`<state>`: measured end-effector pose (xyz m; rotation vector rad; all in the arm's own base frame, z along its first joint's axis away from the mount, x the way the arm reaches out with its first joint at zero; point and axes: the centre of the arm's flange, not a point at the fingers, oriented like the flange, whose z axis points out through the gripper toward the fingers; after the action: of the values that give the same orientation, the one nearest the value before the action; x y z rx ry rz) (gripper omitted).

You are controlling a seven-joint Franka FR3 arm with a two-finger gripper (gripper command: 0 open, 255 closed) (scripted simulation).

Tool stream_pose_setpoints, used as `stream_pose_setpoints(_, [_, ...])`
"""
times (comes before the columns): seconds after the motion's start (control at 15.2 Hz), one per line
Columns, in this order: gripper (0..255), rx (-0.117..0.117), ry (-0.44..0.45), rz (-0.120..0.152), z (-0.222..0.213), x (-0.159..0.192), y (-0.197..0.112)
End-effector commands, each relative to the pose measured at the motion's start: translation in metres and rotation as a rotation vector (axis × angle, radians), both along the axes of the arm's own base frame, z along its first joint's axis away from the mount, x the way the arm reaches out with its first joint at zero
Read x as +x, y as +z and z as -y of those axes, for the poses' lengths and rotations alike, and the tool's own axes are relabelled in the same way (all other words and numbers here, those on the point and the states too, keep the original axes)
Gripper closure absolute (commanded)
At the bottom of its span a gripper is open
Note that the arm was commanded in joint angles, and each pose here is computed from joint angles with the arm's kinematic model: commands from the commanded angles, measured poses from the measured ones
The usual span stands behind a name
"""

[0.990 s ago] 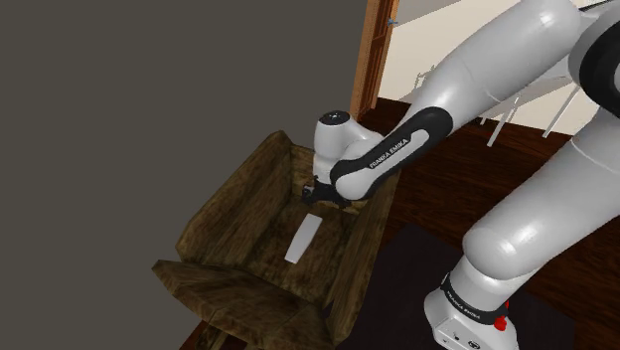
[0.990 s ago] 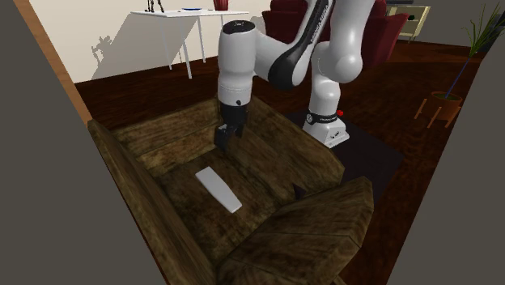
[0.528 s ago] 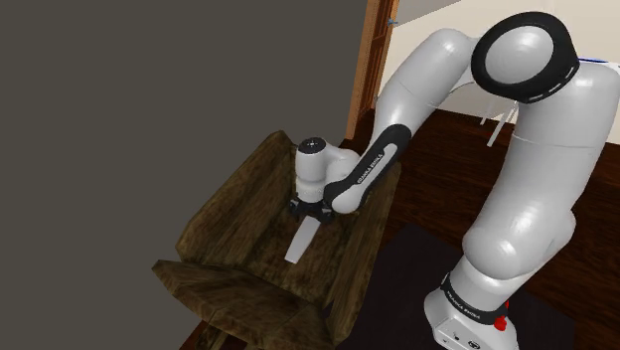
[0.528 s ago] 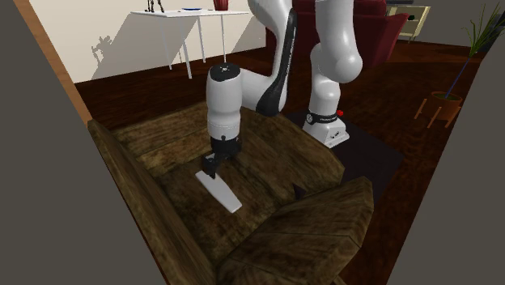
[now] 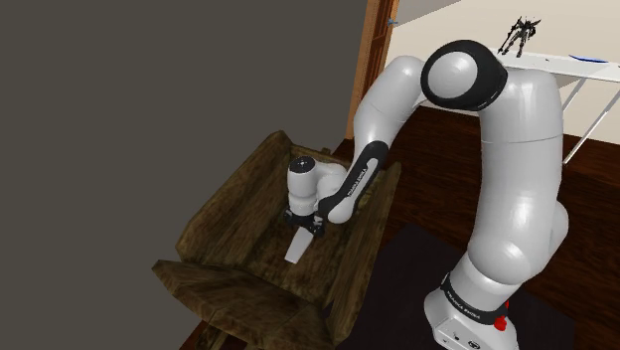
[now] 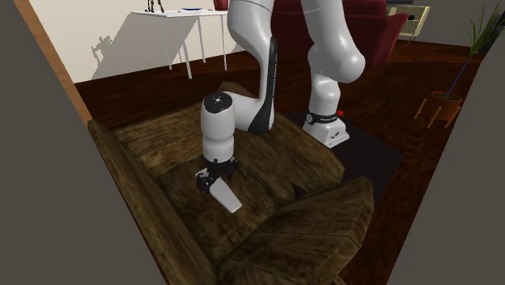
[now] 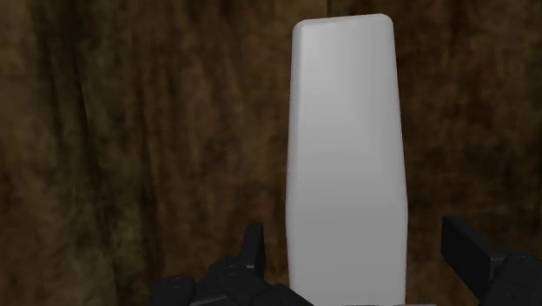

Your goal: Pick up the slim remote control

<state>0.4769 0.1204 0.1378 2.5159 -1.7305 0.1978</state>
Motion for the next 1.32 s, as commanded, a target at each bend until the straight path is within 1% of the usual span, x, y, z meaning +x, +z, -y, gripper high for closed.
stream_pose_setpoints(0.0, [0, 0.0, -0.001, 0.0, 0.0, 0.001, -0.011])
stream_pose_setpoints(0.2, [0, 0.0, -0.001, 0.0, 0.0, 0.0, -0.019])
stream_pose_setpoints(0.26, [255, 0.0, -0.001, 0.0, 0.0, 0.001, -0.019])
stream_pose_setpoints(0.86, [255, 0.0, -0.001, 0.0, 0.0, 0.001, -0.019])
stream_pose_setpoints(1.25, [255, 0.0, -0.001, 0.0, 0.0, 0.001, 0.013])
